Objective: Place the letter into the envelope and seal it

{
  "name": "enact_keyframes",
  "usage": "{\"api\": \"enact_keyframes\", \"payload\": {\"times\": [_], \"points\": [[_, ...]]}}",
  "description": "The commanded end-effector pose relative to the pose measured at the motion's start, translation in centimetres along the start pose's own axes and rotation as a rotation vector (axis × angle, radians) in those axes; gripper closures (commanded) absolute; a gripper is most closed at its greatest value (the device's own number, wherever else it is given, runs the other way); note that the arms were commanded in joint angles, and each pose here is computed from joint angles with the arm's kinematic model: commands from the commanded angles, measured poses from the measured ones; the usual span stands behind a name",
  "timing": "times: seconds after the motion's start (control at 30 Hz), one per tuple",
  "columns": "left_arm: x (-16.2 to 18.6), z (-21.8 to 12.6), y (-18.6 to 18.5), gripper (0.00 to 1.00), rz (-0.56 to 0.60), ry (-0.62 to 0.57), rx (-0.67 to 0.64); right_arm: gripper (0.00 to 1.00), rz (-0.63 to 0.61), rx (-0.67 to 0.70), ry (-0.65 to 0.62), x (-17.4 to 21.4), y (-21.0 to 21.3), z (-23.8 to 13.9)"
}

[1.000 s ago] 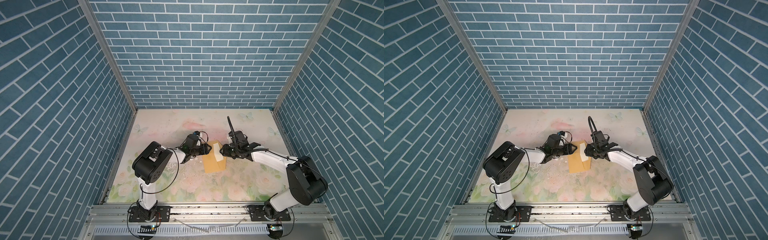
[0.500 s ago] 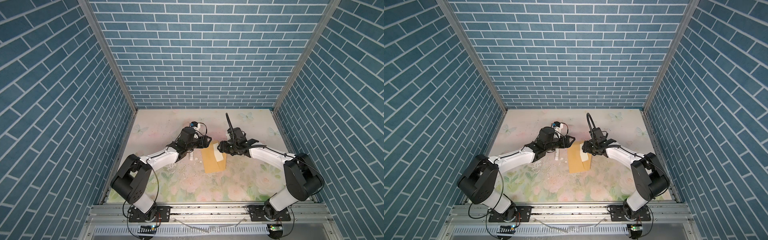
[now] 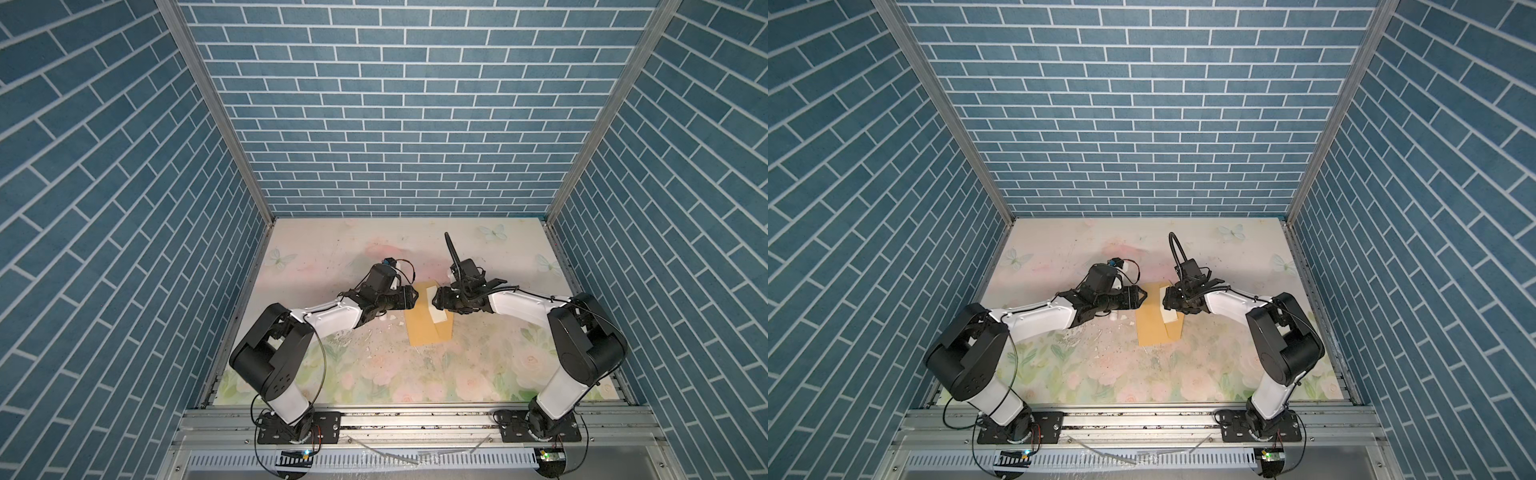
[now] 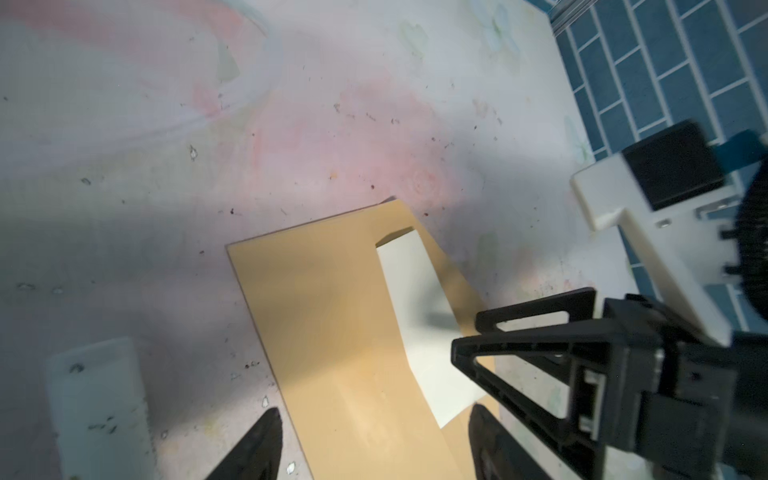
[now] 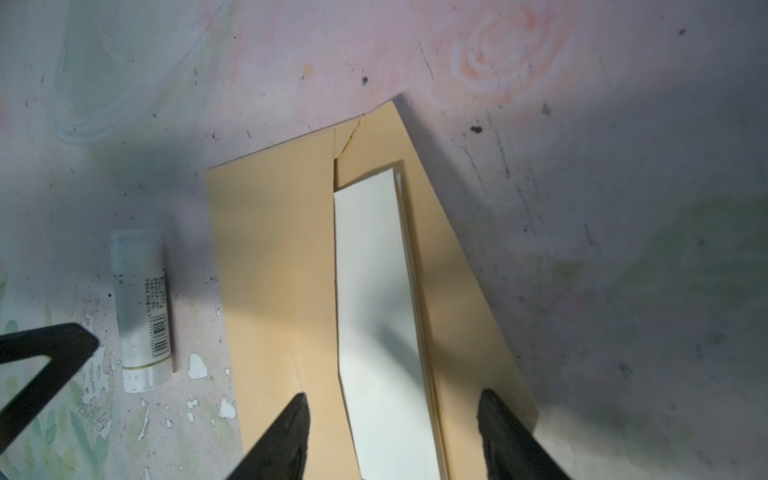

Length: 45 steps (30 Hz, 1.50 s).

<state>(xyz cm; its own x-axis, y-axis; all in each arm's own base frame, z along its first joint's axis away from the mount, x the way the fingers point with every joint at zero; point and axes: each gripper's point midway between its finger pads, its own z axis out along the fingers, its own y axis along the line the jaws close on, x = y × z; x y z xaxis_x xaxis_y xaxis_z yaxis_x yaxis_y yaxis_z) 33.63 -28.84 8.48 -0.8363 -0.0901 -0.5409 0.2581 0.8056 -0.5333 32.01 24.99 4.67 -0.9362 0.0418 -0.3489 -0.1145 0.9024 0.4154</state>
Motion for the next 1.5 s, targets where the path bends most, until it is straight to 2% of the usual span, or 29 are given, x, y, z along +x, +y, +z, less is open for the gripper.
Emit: {"api": "enact_keyframes", "payload": {"times": [0.0,0.43,0.87,1.47], "points": [[0.9,1.0,0.2,0.32,-0.005,0.04,-0.014,0.36,0.002,-0.034,-0.033,-1.6,1.4,0.1],[2.2,3.5,0.6,0.48,-0.017,0.093,-0.019,0.47,0.025,-0.049,-0.007,-0.9,1.1,1.3],[2.3,3.2,2.1,0.45,0.007,0.098,-0.103,0.57,0.032,-0.051,0.013,-0.2,0.8,2.1],[2.1,2.8,2.2,0.41,0.023,0.096,-0.123,0.59,0.047,-0.044,0.026,0.4,0.0,2.7]]}}
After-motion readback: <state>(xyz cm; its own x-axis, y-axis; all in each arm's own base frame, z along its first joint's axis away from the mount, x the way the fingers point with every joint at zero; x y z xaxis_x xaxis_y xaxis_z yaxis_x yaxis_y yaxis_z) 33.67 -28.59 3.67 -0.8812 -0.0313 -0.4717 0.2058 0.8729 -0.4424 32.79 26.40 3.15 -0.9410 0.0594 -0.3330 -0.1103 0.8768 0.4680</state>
